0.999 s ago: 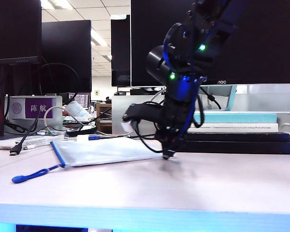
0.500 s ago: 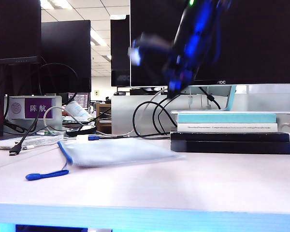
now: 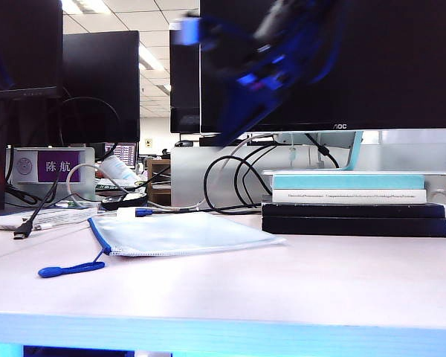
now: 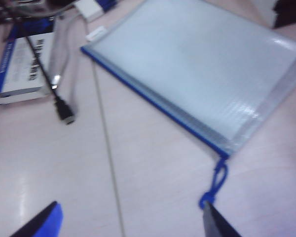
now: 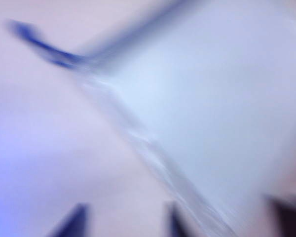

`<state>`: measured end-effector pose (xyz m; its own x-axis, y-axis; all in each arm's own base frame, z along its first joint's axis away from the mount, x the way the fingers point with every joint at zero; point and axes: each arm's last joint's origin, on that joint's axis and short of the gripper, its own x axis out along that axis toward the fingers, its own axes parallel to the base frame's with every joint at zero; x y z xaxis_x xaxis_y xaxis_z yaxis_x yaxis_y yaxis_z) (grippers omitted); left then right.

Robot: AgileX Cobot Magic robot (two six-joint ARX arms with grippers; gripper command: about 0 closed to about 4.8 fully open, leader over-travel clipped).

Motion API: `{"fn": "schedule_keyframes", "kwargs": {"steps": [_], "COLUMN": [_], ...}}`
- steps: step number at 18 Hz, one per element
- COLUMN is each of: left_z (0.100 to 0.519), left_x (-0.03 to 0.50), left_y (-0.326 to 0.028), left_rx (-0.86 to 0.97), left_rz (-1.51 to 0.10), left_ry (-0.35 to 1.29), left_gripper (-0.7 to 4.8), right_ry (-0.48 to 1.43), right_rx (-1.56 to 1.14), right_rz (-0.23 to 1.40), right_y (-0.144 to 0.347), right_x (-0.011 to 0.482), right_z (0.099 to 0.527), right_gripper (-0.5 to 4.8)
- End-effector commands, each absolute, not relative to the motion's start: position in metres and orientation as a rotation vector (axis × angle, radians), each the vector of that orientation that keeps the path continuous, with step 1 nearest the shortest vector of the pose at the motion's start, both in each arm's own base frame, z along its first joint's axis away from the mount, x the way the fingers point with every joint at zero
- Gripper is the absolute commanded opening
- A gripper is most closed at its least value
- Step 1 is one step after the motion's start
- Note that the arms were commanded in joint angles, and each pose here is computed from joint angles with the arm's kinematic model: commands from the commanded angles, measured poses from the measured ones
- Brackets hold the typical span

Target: Pick up the transparent plastic file bag with a blue zipper and open its zipper.

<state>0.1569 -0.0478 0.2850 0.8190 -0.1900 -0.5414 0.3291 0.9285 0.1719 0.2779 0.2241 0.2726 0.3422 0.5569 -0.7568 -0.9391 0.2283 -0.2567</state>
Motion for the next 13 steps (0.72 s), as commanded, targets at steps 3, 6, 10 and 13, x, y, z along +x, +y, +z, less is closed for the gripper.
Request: {"fn": "schedule_keyframes", "kwargs": {"steps": [3, 6, 10, 13], "left_z": [0.289, 0.291, 0.292, 0.294], "left_x": [0.159, 0.160, 0.161, 0.162], "left_y": [-0.047, -0.047, -0.047, -0.048], "left_rx": [0.245, 0.237, 0.236, 0.232], "left_rz": [-0.244, -0.241, -0.241, -0.239], "left_ry": [0.511, 0.480, 0.473, 0.452], "left_gripper": [3.79, 3.72, 3.72, 3.71], "right_ry": [0.577, 0.422, 0.438, 0.433], "right_rx": [-0.856, -0.889, -0.890, -0.894], "right_rz": [1.210, 1.182, 1.196, 1.193], "right_y": [0.277, 0.314, 0.317, 0.327], "right_x": [0.271, 0.281, 0.282, 0.289], "right_z": [0.229, 0.193, 0.185, 0.168], "right_gripper": [2.58, 2.66, 2.66, 2.66]}}
